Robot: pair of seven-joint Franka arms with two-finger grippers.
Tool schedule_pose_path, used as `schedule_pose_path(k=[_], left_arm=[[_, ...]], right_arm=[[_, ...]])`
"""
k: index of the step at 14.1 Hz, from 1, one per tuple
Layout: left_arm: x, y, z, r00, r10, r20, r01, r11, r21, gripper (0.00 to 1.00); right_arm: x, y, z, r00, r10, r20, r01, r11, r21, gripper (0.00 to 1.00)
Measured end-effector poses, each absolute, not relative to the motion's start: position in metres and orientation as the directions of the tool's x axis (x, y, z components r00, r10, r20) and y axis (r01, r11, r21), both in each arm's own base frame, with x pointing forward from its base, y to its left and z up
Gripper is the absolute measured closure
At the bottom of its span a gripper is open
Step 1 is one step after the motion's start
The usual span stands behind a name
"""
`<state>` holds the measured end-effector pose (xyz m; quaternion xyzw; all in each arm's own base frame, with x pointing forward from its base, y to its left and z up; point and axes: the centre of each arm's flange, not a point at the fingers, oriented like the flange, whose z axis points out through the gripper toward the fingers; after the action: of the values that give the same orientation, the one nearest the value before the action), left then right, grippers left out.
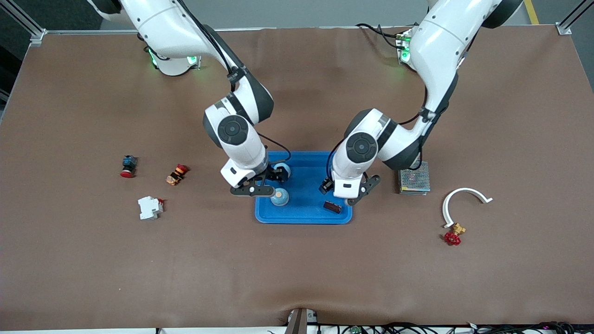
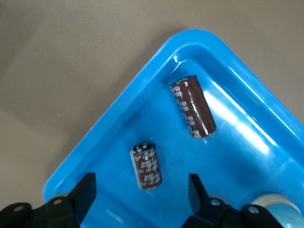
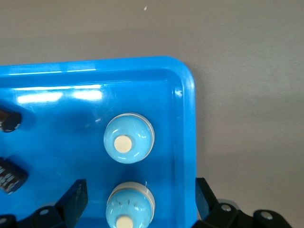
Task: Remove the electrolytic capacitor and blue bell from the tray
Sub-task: 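Grasp a brown capacitor with the left gripper while the right gripper grasps a bell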
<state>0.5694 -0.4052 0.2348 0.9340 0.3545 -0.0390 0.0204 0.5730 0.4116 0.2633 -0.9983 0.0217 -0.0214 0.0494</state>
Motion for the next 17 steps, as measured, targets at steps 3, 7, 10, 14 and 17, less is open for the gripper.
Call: schedule_pose_path(k=[3,7,10,14,17], left_arm=[[0.565,-0.411,0.209,0.737,0.672,-0.078,0.674,-0.739,0.005,0.21],[0.561,-0.412,0.192,0.737,0.67,-0.088,0.672,-0.74,-0.012,0.3],[0.557,-0.415,0.185,0.74,0.666,-0.092,0.667,-0.744,-0.019,0.4],[0.562,-0.416,0.192,0.739,0.668,-0.086,0.67,-0.742,-0.007,0.66],[0.575,-0.405,0.219,0.733,0.677,-0.07,0.678,-0.735,-0.017,0.66]], right_arm=[[0.576,0.422,0.243,0.998,-0.037,0.043,-0.033,-0.994,-0.101,0.0],[0.586,0.429,0.228,0.998,-0.038,0.053,-0.032,-0.994,-0.109,0.0],[0.592,0.433,0.22,0.998,-0.04,0.057,-0.033,-0.993,-0.11,0.0],[0.595,0.434,0.204,0.997,-0.042,0.059,-0.035,-0.993,-0.11,0.0],[0.595,0.433,0.19,0.997,-0.044,0.064,-0.036,-0.993,-0.112,0.0]])
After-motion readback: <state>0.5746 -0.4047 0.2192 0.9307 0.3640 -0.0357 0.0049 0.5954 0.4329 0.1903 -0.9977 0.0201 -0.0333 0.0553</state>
